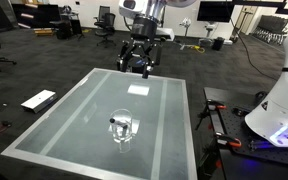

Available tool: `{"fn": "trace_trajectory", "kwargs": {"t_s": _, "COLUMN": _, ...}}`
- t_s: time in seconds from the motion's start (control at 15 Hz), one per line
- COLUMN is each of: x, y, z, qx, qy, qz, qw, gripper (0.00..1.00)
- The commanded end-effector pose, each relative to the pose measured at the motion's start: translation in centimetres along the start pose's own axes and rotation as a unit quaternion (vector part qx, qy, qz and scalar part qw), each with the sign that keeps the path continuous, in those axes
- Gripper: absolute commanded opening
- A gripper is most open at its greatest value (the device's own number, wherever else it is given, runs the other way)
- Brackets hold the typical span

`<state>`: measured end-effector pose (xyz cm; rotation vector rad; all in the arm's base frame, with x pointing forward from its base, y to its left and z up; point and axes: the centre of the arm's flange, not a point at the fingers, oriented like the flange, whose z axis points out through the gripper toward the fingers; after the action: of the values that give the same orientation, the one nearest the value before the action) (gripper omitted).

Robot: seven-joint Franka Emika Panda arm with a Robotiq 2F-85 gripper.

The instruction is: Place the marker on the table

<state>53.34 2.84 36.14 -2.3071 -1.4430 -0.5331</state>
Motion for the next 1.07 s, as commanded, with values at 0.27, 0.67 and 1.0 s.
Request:
{"fn": "trace_trajectory", "kwargs": {"t_s": 0.27, "x": 0.4, "y": 0.6, "z": 1.0, "qx": 0.005, "qy": -0.004, "qz": -0.002, "qw": 1.0, "gripper": 1.0}}
{"fn": "trace_trajectory", "kwargs": {"t_s": 0.67, "x": 0.3, "y": 0.6, "z": 2.1, "qx": 0.004, "qy": -0.004, "qz": -0.053, "qw": 0.9986, "gripper": 1.0}}
{"fn": "trace_trajectory", "kwargs": {"t_s": 1.0, "x": -0.2, "y": 0.8, "z": 4.0, "qx": 0.019, "qy": 0.002, "qz": -0.15, "qw": 0.9885, "gripper": 1.0}}
